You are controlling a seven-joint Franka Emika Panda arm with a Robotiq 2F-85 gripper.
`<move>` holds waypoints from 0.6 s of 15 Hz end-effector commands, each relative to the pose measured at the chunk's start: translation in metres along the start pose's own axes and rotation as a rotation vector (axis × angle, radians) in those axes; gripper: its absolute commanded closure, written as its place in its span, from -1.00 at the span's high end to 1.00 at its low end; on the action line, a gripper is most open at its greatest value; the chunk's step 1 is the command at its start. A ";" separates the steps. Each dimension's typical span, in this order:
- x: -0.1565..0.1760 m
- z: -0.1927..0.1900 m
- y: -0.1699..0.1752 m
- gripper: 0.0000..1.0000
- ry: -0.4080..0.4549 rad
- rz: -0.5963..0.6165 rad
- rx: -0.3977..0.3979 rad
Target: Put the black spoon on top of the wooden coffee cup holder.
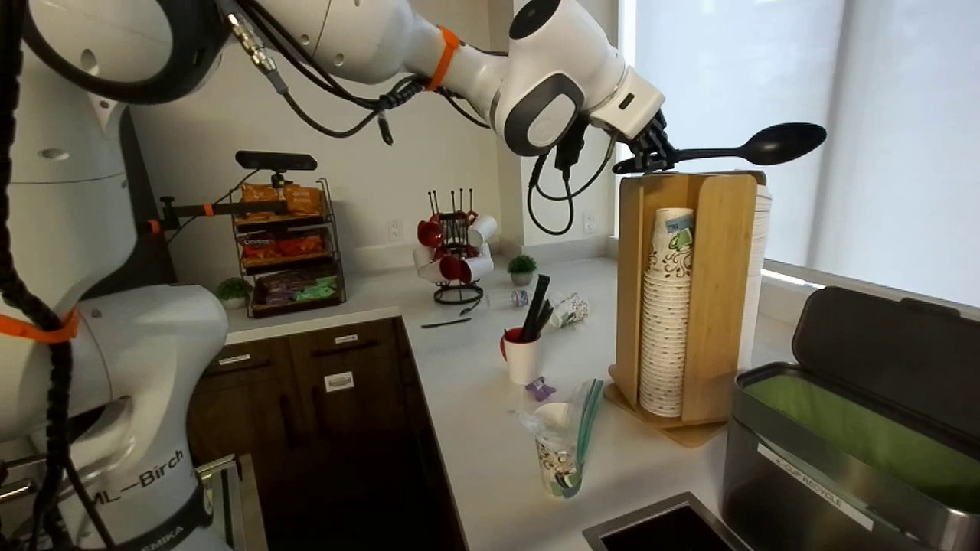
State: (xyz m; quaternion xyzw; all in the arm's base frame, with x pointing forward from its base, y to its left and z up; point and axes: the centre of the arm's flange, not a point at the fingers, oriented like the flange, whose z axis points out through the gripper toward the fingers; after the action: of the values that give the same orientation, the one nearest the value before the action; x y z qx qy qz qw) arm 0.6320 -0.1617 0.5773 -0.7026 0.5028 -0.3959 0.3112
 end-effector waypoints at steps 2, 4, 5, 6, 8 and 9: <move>0.011 0.035 -0.021 0.18 -0.027 0.023 -0.024; 0.009 0.034 -0.023 0.49 -0.027 0.021 -0.036; 0.008 0.031 -0.024 0.62 -0.020 0.013 -0.038; 0.005 0.025 -0.025 0.80 -0.018 0.006 -0.037; 0.001 0.014 -0.029 1.00 -0.022 -0.007 -0.025; -0.001 0.010 -0.033 1.00 -0.027 -0.010 -0.015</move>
State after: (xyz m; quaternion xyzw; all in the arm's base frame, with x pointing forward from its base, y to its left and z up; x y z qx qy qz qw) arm 0.6540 -0.1573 0.5852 -0.7083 0.4999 -0.3902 0.3102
